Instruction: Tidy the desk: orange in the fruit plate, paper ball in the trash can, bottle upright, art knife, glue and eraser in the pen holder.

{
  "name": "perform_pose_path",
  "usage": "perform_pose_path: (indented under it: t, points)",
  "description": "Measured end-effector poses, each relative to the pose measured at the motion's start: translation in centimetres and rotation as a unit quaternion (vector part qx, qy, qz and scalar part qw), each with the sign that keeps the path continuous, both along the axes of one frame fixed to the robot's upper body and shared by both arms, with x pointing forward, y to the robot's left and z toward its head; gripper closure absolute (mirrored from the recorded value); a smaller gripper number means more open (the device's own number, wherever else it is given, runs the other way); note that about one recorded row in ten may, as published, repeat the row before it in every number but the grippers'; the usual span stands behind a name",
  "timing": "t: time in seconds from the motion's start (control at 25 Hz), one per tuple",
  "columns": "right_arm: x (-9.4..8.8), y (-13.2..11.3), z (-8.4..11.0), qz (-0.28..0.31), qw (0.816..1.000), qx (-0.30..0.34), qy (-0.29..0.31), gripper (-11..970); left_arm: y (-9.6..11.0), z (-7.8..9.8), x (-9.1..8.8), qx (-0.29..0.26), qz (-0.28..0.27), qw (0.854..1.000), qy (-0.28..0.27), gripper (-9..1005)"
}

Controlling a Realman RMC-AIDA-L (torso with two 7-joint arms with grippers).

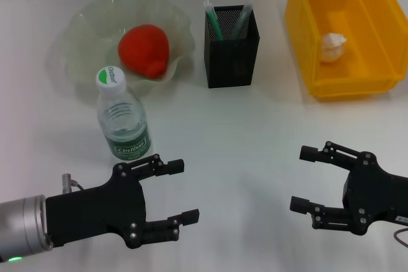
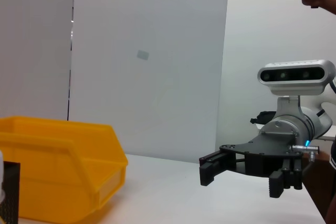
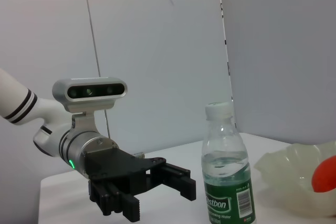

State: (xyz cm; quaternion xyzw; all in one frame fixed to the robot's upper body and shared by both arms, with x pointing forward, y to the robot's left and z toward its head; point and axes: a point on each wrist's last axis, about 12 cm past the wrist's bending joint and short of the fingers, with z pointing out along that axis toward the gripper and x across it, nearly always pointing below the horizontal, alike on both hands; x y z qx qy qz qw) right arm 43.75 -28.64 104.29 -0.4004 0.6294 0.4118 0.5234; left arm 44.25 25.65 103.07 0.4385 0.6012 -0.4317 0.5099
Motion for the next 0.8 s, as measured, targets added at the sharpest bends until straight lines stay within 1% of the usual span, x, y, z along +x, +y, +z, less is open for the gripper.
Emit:
perform_pose_path:
  t: [0.8]
  points:
    - [-0.02, 0.10, -0.03, -0.001, 1.000, 0.003, 0.002, 117, 0.04, -0.13, -0.18, -0.003, 0.004, 1.000, 0.000, 213]
